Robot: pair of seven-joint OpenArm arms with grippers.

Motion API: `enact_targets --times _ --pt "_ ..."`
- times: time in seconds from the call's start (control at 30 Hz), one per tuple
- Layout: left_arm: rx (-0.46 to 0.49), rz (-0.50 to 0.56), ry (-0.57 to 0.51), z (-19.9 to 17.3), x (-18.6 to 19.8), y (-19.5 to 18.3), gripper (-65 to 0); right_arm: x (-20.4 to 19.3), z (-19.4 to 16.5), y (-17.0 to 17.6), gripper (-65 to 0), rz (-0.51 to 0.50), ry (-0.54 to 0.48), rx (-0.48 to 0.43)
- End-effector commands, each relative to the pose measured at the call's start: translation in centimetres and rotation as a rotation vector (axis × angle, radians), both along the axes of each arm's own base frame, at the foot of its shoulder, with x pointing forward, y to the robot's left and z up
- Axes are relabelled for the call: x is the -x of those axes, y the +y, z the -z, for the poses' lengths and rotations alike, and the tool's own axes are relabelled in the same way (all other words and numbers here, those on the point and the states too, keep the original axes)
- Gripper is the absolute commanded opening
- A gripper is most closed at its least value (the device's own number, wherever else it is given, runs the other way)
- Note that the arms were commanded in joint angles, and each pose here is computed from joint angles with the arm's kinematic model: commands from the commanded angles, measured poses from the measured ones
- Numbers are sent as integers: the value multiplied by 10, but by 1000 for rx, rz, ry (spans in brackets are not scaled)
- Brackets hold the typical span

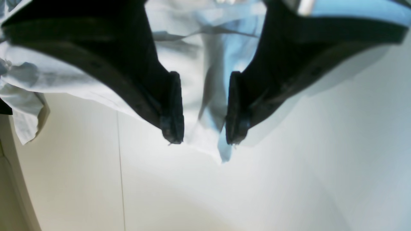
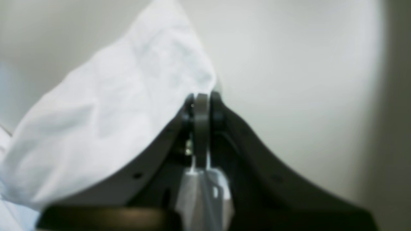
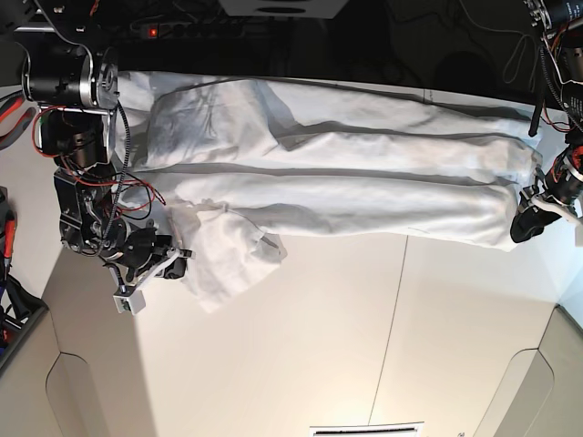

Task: Layout the t-shirt on the table in an organized manner, then fold the t-shirt properly

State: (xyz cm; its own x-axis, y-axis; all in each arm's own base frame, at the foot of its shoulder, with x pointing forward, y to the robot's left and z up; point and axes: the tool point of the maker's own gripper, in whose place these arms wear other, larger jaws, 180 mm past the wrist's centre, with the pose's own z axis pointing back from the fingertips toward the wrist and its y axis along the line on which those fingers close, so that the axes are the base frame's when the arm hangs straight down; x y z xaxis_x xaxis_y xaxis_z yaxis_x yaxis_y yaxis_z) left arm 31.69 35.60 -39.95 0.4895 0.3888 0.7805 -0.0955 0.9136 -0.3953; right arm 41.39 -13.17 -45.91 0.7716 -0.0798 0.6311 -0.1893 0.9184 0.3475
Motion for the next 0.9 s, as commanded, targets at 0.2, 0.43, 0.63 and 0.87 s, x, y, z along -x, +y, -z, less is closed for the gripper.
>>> enact_targets --times 0.2,0.43,0.63,0.87 --pt "-18 -3 -59 -21 -10 10 -395 -8 -65 17 -650 -59 -152 -1" --pt "-11 -6 -65 -22 -11 9 -395 65 -102 69 -650 -152 -202 -91" --pt "0 -3 -60 -18 -10 5 -395 143 -107 98 -650 -245 -130 -198" --pt "21 -3 -59 -13 -10 -4 -395 199 -98 105 -650 -240 -51 -269"
